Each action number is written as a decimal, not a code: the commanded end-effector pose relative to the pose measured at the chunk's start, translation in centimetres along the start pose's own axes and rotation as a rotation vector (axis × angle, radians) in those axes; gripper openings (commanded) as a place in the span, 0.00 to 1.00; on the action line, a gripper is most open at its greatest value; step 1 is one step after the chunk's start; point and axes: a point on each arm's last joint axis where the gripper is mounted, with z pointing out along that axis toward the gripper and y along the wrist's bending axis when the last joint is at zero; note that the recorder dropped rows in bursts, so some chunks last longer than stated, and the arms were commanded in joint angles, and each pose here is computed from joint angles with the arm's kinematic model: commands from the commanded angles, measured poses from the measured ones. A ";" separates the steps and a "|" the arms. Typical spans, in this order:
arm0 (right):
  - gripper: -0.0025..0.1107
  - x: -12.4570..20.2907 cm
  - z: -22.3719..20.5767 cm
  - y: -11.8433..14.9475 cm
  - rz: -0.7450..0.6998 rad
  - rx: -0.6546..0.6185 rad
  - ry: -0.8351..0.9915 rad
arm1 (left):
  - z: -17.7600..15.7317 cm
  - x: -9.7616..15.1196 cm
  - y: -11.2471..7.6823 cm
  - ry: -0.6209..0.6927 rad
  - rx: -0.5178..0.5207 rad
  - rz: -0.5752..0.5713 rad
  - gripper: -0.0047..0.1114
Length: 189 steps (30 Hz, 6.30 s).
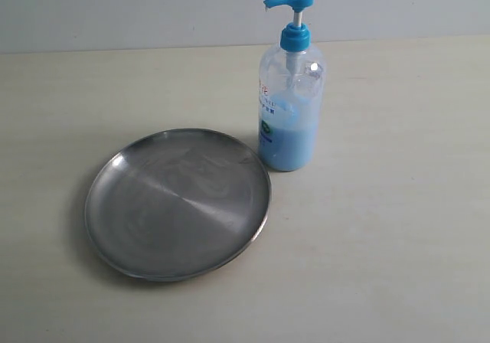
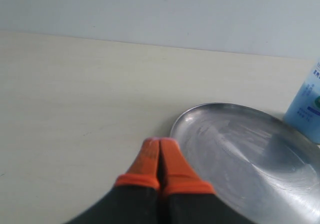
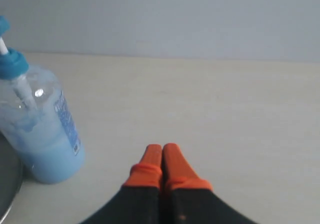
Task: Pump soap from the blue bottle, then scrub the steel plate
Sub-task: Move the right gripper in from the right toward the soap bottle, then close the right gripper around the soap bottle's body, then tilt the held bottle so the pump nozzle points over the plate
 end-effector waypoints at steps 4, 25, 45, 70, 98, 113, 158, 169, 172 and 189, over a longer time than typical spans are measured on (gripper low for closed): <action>0.02 0.0 3.1 1.0 -0.046 -0.131 0.183 | 0.0 0.0 0.0 -0.010 0.000 0.001 0.04; 0.02 3.8 8.5 6.3 -0.270 -0.365 0.514 | 0.0 0.0 0.0 -0.010 0.000 0.001 0.04; 0.02 3.7 11.1 7.4 -0.189 -0.283 0.385 | 0.0 0.0 0.0 -0.010 0.000 0.001 0.04; 0.02 6.7 9.9 5.9 -0.143 -0.229 -0.193 | 0.0 0.0 0.0 -0.010 0.000 0.001 0.04; 0.10 11.9 14.4 7.0 -0.168 -0.291 -0.186 | 0.0 0.0 0.0 -0.010 0.000 0.001 0.04; 0.84 10.5 15.5 7.8 -0.177 -0.324 -0.247 | 0.0 0.0 0.0 -0.010 0.000 0.001 0.04; 0.95 7.9 21.8 10.5 -0.115 -0.413 -0.175 | 0.0 0.0 0.0 -0.010 0.000 0.001 0.04; 0.95 7.9 23.8 11.1 -0.066 -0.419 -0.168 | 0.0 0.0 0.0 -0.010 0.000 0.001 0.04; 0.95 7.9 24.2 11.2 -0.044 -0.422 -0.173 | 0.0 0.0 0.0 -0.010 0.000 0.001 0.04; 0.02 7.4 25.0 10.9 0.050 -0.375 -0.168 | 0.0 0.0 0.0 -0.010 0.000 0.001 0.04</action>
